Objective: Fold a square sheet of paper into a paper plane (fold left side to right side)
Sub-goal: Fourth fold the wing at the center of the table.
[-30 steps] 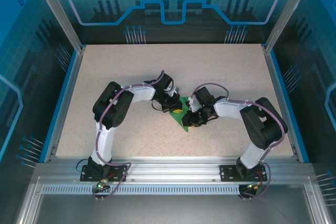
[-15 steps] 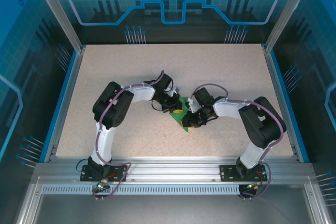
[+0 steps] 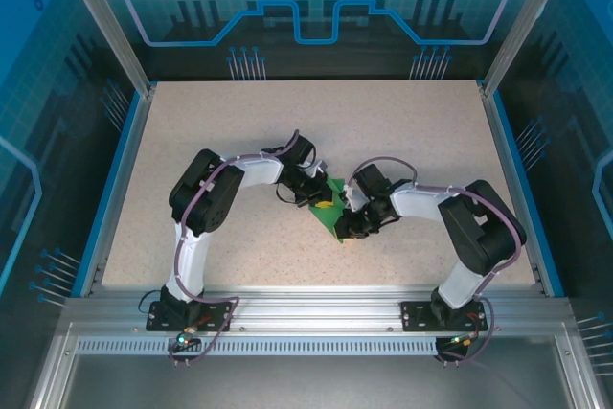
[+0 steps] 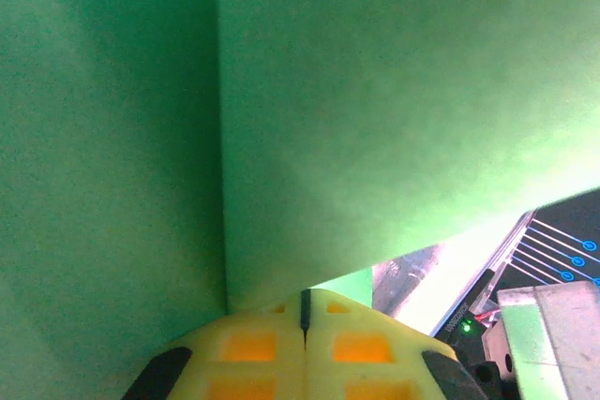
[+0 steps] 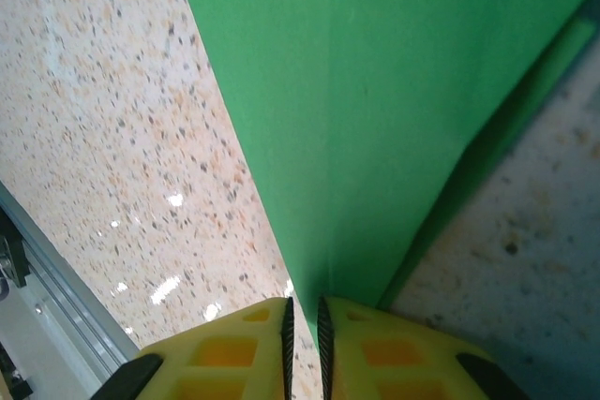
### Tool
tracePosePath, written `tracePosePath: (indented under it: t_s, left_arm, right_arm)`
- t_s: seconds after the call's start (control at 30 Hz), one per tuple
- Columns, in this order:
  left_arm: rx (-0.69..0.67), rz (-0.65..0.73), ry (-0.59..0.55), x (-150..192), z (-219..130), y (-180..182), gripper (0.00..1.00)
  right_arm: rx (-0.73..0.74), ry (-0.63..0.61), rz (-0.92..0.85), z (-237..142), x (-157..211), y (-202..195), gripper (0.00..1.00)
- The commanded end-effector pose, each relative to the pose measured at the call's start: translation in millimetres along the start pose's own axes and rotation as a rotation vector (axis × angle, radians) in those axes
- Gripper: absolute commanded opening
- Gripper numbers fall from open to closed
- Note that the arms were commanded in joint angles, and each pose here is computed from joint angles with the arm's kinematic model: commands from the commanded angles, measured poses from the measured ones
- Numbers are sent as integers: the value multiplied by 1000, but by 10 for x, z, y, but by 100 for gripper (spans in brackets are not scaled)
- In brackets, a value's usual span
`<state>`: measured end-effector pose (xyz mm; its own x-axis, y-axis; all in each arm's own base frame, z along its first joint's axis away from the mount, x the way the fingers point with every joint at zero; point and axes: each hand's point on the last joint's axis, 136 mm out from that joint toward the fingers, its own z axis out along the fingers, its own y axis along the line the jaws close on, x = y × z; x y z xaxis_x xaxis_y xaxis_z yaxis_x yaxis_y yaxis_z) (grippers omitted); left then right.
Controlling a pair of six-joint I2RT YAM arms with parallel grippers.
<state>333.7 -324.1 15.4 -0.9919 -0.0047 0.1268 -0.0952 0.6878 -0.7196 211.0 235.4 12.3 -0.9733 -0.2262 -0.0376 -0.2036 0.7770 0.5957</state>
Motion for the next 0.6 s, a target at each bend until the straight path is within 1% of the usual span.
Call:
tracePosePath:
  t_s: [0.0, 0.2, 0.27, 0.5, 0.57]
  left_arm:
    - [-124, -93, 20, 66, 98, 497, 0]
    - [-124, -93, 21, 75, 96, 492, 0]
    - [-122, -89, 18, 62, 91, 483, 0]
    - [-121, -88, 17, 65, 85, 471, 0]
    - [-118, -88, 18, 67, 88, 468, 0]
  right_arm:
    - [50, 158, 61, 20, 499, -114, 18]
    - [54, 178, 64, 7, 581, -136, 17]
    - [52, 158, 49, -35, 551, -104, 16]
    - [-144, -74, -21, -439, 114, 316, 18]
    - [-182, -129, -27, -489, -45, 384, 19]
